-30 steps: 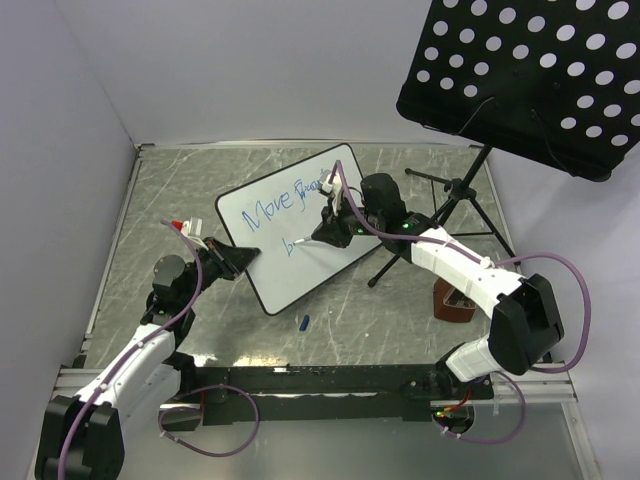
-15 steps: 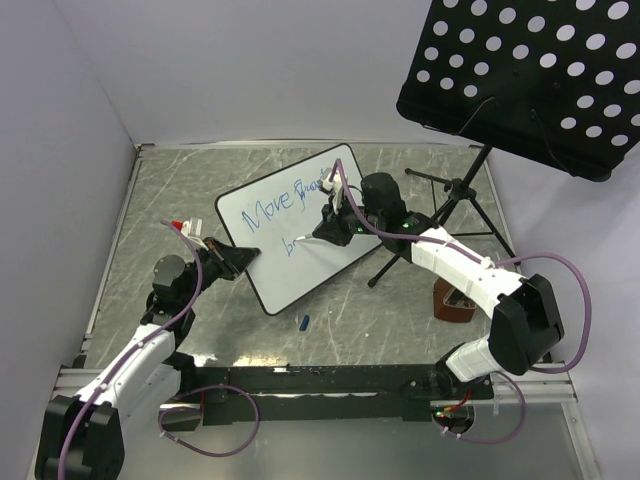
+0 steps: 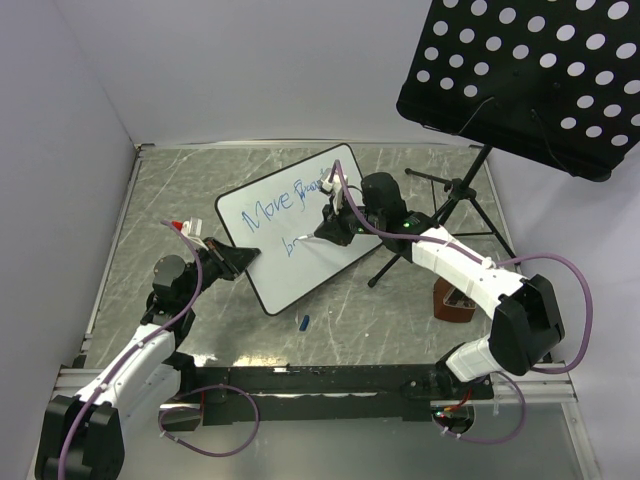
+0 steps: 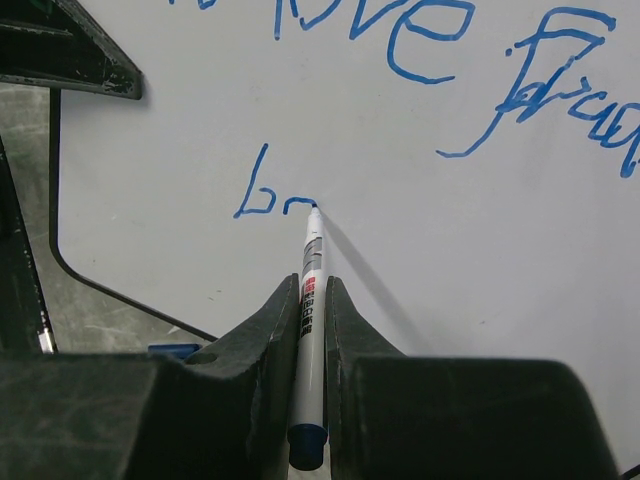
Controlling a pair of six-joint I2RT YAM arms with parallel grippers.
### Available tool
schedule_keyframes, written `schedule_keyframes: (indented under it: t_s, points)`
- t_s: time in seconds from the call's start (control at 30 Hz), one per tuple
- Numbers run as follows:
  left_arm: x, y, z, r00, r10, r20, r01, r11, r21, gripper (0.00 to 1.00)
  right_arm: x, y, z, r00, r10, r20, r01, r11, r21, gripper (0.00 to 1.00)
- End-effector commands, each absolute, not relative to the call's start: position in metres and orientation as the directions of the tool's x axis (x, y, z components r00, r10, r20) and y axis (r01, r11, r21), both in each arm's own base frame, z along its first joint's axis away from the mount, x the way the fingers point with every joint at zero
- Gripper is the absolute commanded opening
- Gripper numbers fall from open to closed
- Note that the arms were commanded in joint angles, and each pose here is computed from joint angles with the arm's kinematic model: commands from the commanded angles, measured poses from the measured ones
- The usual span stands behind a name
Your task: Write a sentence on the whiteboard
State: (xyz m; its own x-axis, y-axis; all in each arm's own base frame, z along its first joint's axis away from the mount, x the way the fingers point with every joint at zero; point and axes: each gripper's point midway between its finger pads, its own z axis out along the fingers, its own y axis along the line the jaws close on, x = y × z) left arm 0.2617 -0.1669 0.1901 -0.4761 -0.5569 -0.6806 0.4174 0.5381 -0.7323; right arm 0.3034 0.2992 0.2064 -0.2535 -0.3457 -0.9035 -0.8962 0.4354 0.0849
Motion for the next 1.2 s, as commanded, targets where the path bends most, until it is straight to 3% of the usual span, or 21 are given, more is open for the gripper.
schedule_keyframes:
  t_s: [0.0,0.83,1.17]
  points:
    - [0.255,-0.176,0.218,-0.411,-0.526,-0.744,0.550,0.508,-0.663,0.01,0.297,0.295,0.210,-0.245,-0.369,-0.897,-0.902,0.426,0.071,0.00]
    - [0.257,-0.176,0.216,-0.415,-0.524,-0.744,0.548,0.509,-0.664,0.01,0.292,0.320,0.236,-0.236,-0.321,-0.917,-0.919,0.379,0.103,0.00]
    - [0.256,-0.176,0.219,-0.407,-0.525,-0.747,0.554,0.509,-0.659,0.01,0.308,0.312,0.251,-0.238,-0.269,-0.934,-0.890,0.445,0.099,0.00]
